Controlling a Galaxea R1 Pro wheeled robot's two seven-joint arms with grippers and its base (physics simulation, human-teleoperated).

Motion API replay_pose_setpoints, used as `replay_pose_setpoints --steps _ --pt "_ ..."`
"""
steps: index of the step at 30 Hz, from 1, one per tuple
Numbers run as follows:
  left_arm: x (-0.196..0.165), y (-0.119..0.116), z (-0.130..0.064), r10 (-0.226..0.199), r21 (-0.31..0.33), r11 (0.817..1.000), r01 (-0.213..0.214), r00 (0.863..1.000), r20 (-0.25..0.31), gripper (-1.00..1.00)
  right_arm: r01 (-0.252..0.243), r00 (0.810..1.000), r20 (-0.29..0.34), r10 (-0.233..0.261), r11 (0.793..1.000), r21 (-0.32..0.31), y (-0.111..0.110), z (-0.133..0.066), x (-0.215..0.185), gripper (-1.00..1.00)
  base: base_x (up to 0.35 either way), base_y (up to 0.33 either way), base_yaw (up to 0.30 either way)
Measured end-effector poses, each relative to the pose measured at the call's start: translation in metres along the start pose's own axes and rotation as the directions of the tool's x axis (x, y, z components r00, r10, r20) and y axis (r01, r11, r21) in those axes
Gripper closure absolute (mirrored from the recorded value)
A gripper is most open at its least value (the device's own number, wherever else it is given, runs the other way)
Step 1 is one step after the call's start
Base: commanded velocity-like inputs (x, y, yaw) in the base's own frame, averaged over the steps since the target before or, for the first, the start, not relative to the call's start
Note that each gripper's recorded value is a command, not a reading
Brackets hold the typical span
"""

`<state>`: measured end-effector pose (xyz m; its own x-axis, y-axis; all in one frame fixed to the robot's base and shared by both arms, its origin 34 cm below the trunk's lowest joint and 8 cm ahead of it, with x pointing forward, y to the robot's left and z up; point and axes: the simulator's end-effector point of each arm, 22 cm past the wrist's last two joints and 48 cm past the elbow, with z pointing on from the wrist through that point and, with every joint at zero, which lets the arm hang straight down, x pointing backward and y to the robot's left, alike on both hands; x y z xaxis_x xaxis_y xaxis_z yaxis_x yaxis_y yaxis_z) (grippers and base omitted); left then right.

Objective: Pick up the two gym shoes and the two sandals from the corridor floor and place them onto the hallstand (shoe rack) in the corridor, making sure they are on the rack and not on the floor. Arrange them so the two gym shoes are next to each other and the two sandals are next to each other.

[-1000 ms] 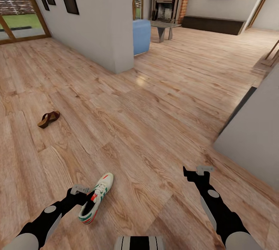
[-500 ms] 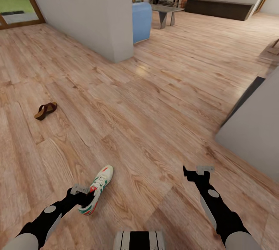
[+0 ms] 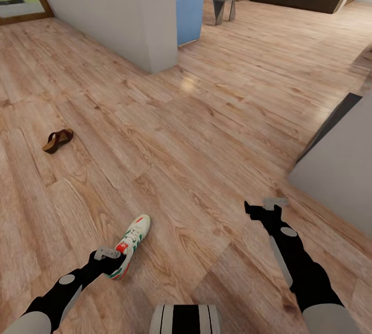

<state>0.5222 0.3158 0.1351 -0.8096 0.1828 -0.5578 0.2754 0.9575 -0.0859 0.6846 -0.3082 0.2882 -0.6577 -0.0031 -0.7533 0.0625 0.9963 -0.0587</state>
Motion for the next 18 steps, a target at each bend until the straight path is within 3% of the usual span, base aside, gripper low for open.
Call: replay_pose_setpoints --steps 2,6,18 --pt "0.0 0.001 0.0 0.001 -0.001 1.0 -0.001 1.0 -0.001 -1.0 -0.001 0.999 0.053 0.001 1.0 -0.007 0.004 -0.009 -0.036 -1.0 0.0 0.0 0.0" --pt "0.001 0.002 0.0 0.003 -0.003 1.0 -0.003 1.0 -0.002 -1.0 -0.002 0.997 0.073 0.003 1.0 -0.01 0.005 -0.012 -0.048 -1.0 0.0 0.0 0.0" --pt "0.016 0.006 0.002 0.01 -0.003 1.0 -0.01 0.999 -0.033 -1.0 0.0 1.0 0.02 0.001 1.0 -0.008 0.005 -0.004 -0.021 -1.0 0.0 0.0 0.0"
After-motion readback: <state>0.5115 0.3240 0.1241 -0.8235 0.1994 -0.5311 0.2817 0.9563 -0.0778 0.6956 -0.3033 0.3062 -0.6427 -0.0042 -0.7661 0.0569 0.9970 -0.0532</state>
